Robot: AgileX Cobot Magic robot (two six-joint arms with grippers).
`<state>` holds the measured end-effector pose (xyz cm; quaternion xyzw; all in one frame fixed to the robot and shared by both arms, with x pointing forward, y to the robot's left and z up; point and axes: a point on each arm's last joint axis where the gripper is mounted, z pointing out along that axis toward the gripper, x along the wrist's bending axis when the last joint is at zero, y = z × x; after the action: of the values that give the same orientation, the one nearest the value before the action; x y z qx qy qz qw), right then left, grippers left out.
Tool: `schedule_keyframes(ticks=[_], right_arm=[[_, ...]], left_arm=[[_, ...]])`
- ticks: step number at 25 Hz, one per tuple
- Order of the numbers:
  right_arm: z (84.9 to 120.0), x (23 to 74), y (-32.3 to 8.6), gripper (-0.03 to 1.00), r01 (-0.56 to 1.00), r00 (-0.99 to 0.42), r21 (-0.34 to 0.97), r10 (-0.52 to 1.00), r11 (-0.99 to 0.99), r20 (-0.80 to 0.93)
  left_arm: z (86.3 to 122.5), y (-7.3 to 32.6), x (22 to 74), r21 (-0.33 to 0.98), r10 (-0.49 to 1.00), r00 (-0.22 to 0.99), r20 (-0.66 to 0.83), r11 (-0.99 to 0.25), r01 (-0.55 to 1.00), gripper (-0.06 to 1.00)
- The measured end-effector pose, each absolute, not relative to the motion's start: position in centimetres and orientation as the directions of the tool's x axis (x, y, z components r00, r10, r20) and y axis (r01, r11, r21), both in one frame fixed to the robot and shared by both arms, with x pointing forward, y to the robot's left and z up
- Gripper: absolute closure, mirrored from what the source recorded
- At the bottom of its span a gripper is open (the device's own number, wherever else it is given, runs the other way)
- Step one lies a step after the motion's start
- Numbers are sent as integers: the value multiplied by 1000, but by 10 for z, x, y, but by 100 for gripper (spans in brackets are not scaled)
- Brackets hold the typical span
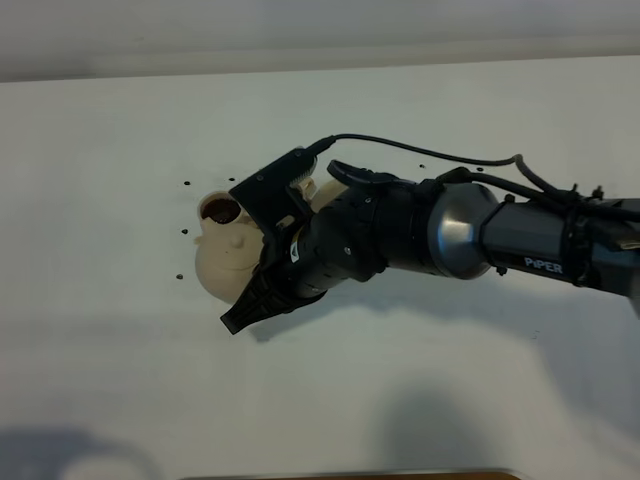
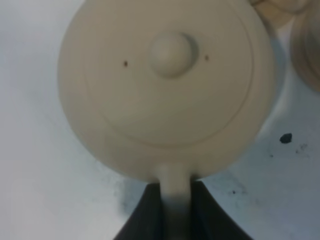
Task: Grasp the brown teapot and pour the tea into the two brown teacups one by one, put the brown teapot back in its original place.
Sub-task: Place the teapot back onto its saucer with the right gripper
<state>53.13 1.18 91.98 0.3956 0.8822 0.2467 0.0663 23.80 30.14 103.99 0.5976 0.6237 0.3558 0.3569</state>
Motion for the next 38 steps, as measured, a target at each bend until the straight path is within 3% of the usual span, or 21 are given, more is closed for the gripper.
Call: schedule_keyframes(ticks=[5, 11, 20, 24, 30, 38], right_arm=[[897, 533, 13, 88, 675, -677, 460, 733, 577, 73], [899, 533, 13, 88, 662, -689, 455, 723, 596, 56], [977, 527, -7, 88, 610, -712, 488, 703, 625, -10], [997, 544, -35, 88, 679, -625, 499, 781, 538, 7], [999, 573, -74, 88, 780, -461, 497, 886, 380, 46], [994, 582, -88, 88, 826, -374, 478, 925, 298, 68]], left_arm=[[1040, 301, 238, 870, 999, -31, -20, 33, 491, 47], [1040, 301, 238, 870, 999, -31, -20, 33, 491, 47], [1040, 301, 238, 870, 999, -31, -20, 33, 491, 47], [1040, 301, 238, 870, 999, -31, -20, 33, 491, 47], [1040, 301, 238, 870, 999, -31, -20, 33, 491, 47], [1040, 301, 238, 870, 999, -31, -20, 33, 491, 47]])
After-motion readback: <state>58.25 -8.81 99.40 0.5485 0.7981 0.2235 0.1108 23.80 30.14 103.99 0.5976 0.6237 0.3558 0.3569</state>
